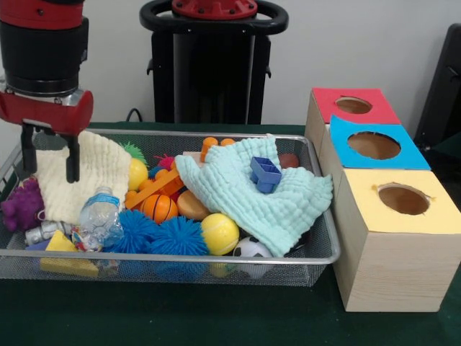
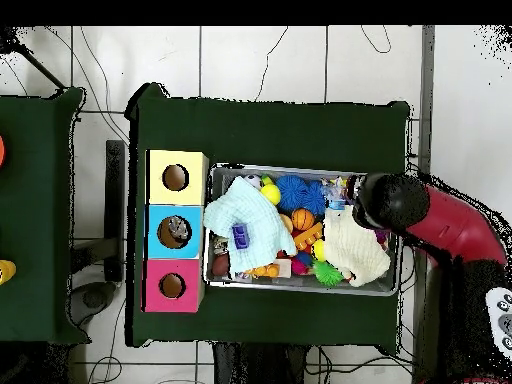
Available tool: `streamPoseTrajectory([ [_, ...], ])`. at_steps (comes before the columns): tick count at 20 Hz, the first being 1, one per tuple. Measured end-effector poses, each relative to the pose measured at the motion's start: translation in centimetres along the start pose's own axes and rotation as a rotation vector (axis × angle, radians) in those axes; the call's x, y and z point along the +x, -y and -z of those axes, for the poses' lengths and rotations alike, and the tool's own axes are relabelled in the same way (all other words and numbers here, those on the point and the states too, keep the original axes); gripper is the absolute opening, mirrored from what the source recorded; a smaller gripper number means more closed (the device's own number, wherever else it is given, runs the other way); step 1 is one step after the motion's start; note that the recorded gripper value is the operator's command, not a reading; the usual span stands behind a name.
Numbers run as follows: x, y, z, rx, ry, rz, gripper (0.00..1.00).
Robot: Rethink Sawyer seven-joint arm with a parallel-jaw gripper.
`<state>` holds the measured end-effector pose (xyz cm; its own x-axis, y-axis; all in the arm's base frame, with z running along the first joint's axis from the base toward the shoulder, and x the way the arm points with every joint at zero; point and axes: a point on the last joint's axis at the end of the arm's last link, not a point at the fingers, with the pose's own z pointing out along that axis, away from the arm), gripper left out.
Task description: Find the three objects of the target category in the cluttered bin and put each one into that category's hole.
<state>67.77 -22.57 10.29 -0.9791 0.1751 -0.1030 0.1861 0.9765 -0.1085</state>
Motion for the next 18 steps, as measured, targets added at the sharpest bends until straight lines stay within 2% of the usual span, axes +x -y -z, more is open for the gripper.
streamPoseTrajectory([
  [13, -0.5, -3.0, -0.8, -0.041, 0.018, 0.083, 1.00],
  [18, -0.7, -3.7, -1.1, -0.057, 0.024, 0.099, 1.00],
])
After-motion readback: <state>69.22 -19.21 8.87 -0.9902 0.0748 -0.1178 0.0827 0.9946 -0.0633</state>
